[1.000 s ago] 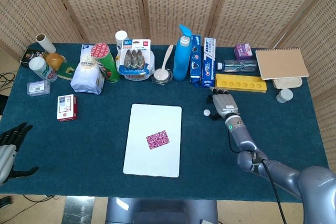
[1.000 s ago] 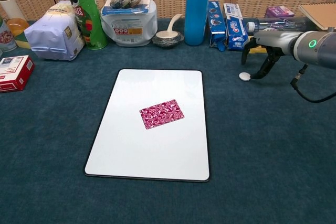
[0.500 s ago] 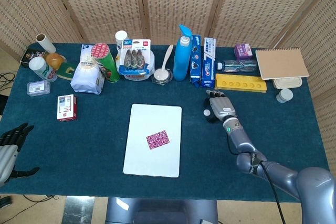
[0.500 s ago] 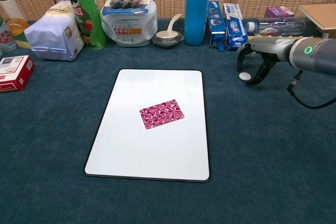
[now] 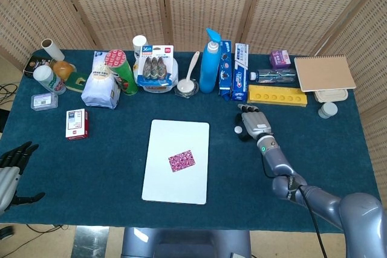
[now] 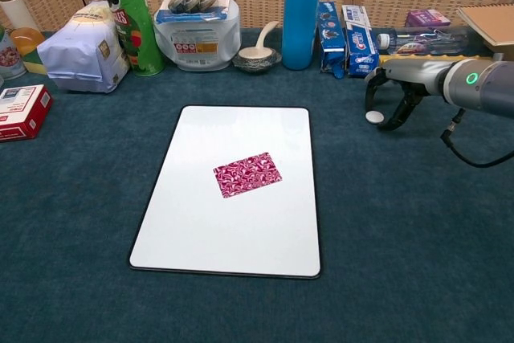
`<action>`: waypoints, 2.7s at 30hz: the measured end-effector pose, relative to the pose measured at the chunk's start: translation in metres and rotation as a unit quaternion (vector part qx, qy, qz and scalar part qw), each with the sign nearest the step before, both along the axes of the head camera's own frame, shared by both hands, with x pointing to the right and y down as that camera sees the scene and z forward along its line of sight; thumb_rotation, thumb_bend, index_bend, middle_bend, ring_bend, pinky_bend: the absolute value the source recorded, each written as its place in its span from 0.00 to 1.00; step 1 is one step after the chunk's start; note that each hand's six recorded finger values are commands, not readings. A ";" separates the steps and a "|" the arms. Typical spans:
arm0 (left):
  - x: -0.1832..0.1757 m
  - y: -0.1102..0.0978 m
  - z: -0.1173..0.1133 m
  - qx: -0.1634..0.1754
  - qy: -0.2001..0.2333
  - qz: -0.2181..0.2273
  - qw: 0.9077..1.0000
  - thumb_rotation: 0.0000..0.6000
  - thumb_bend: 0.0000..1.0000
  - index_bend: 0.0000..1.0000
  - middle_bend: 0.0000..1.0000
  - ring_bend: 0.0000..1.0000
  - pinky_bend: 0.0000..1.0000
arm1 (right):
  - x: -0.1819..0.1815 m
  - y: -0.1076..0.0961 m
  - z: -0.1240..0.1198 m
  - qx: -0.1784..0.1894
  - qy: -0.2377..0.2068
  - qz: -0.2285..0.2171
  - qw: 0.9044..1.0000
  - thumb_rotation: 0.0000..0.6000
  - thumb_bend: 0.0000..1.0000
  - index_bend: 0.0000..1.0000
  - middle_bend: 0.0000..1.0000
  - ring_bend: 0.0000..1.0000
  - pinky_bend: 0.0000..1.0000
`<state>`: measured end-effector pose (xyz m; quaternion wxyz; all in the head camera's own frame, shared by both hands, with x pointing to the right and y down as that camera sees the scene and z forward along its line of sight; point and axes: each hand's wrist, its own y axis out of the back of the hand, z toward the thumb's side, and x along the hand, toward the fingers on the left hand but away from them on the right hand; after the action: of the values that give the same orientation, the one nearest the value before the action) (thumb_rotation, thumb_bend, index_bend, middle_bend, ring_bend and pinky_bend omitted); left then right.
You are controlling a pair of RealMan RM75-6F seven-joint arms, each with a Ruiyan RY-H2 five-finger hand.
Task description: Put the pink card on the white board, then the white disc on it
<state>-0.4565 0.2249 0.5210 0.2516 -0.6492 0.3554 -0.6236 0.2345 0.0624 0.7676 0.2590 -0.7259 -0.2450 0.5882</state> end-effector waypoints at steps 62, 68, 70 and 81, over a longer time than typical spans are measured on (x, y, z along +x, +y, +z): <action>0.001 0.003 -0.005 -0.001 0.019 0.007 1.000 1.00 0.08 0.00 0.00 0.00 0.05 | -0.068 0.039 -0.059 0.011 -0.100 -0.084 0.991 1.00 0.38 0.47 0.11 0.09 0.14; -0.001 0.002 -0.007 -0.002 0.026 0.007 1.000 1.00 0.08 0.00 0.00 0.00 0.05 | -0.104 0.054 -0.073 0.013 -0.119 -0.113 0.986 1.00 0.38 0.47 0.11 0.09 0.14; -0.002 0.002 -0.007 -0.004 0.028 0.007 1.000 1.00 0.08 0.00 0.00 0.00 0.05 | -0.116 0.060 -0.075 0.010 -0.124 -0.119 0.985 1.00 0.38 0.47 0.11 0.09 0.14; -0.005 0.002 -0.008 -0.010 0.036 0.010 0.999 1.00 0.08 0.00 0.00 0.00 0.05 | -0.169 0.088 -0.072 -0.006 -0.125 -0.136 0.983 1.00 0.38 0.47 0.11 0.08 0.13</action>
<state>-0.4613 0.2264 0.5135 0.2388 -0.6771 0.3516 -0.6007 0.0651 0.1508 0.6958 0.2995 -0.8221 -0.1707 0.4532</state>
